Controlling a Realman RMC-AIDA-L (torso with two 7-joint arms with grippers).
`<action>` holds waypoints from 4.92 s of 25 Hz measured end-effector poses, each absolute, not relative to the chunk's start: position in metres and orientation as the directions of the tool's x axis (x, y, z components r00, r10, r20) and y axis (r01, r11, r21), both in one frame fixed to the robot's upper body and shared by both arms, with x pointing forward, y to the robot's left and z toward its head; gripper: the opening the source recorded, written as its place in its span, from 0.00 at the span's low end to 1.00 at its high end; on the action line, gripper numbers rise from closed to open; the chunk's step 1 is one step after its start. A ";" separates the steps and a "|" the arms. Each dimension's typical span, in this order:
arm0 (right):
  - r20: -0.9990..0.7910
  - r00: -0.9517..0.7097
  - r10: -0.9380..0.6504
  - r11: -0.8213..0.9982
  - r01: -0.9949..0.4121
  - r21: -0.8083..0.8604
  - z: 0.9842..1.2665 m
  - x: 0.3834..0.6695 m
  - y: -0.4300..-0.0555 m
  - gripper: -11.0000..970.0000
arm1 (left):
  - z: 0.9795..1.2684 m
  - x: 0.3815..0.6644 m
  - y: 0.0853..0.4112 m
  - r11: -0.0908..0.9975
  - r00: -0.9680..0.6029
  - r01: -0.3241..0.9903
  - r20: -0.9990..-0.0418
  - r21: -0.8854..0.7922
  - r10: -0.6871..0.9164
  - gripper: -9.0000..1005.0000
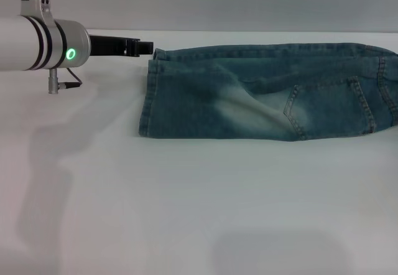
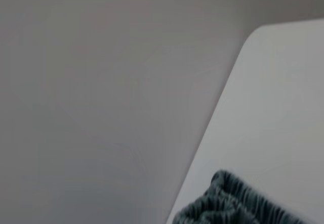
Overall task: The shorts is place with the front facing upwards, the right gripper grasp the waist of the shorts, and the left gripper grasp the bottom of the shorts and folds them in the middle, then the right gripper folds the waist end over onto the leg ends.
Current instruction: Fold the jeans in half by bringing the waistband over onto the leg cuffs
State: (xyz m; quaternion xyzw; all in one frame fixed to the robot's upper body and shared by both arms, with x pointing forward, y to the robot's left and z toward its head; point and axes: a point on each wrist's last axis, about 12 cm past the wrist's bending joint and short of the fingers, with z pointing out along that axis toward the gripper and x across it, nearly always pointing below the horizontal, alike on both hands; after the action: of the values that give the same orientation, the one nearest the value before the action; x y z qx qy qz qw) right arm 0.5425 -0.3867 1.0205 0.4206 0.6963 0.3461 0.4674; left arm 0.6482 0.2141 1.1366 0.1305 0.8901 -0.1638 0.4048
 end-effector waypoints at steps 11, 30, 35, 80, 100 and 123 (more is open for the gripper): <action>-0.344 -0.240 0.908 0.403 0.271 0.874 1.021 0.547 -0.384 0.64 | 1.136 0.648 0.214 0.912 -0.638 0.365 -0.763 -0.187 0.098 0.61; -0.295 -0.223 0.929 0.349 0.268 0.898 1.012 0.526 -0.385 0.64 | 1.135 0.646 0.213 0.908 -0.644 0.360 -0.761 -0.213 0.077 0.61; -0.283 -0.216 0.935 0.336 0.274 0.901 1.010 0.521 -0.385 0.64 | 1.135 0.645 0.212 0.904 -0.650 0.362 -0.757 -0.228 0.070 0.61; -0.325 -0.196 0.925 0.370 0.277 0.887 1.020 0.535 -0.392 0.61 | 1.135 0.644 0.210 0.890 -0.633 0.375 -0.773 -0.261 0.040 0.61; -0.379 -0.202 0.903 0.413 0.169 0.895 1.035 0.538 -0.388 0.07 | 1.135 0.645 0.211 0.896 -0.612 0.372 -0.790 -0.242 0.041 0.61; -0.496 -0.508 0.704 0.410 -0.279 0.868 1.126 0.631 -0.270 0.07 | 1.100 0.623 0.210 0.915 -0.579 0.313 -0.815 -0.255 -0.029 0.61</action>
State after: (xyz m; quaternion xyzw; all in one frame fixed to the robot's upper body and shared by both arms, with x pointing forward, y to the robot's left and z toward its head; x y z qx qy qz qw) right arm 0.6311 -0.2704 1.1264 0.1532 0.6946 0.5211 0.4717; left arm 0.6230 0.2102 1.1000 0.0819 0.8682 -0.1895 0.4513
